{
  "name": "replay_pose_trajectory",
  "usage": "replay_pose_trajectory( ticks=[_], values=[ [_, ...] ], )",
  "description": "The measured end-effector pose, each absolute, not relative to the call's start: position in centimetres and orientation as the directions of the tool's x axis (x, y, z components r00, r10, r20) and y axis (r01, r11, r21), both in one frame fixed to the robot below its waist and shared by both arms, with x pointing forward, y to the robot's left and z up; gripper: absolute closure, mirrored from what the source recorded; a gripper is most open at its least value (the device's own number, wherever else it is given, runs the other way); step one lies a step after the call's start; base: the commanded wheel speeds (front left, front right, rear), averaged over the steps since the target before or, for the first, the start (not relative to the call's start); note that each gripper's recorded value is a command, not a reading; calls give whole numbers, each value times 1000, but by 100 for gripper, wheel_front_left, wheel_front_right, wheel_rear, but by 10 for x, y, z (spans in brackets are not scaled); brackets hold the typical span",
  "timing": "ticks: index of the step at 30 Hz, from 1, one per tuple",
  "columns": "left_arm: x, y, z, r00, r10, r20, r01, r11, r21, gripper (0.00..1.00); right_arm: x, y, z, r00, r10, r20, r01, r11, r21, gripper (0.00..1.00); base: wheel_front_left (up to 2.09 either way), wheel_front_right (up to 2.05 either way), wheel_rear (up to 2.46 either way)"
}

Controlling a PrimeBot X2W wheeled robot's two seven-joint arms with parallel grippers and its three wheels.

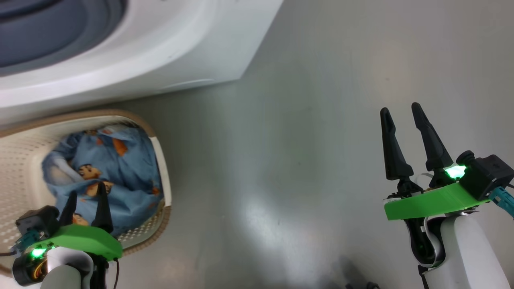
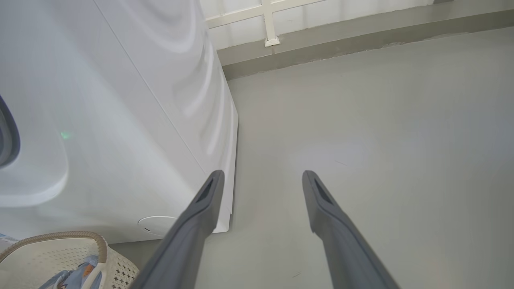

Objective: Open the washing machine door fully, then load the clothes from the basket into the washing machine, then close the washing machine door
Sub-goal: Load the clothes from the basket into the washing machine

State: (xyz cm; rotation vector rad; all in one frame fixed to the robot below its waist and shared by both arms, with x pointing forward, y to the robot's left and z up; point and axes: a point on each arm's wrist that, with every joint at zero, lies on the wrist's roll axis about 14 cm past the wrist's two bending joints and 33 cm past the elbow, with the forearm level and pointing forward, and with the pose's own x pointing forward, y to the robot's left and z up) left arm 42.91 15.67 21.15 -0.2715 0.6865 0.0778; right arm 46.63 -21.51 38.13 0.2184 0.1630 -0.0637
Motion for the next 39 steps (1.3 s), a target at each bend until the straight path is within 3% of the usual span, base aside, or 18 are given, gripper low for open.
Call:
replay_pose_trajectory(
  ticks=[16, 39],
  values=[
    [418, 145, 133, 622, -36, -782, -190, 962, -195, 0, 458, -237, 348, 961, -108, -254, 160, 968, 194, 0, 0, 0, 0],
    [451, 136, 91, 566, -37, -824, -112, 986, -121, 0, 447, -251, 324, 935, -151, -320, 216, 960, 177, 0, 0, 0, 0]
  ],
)
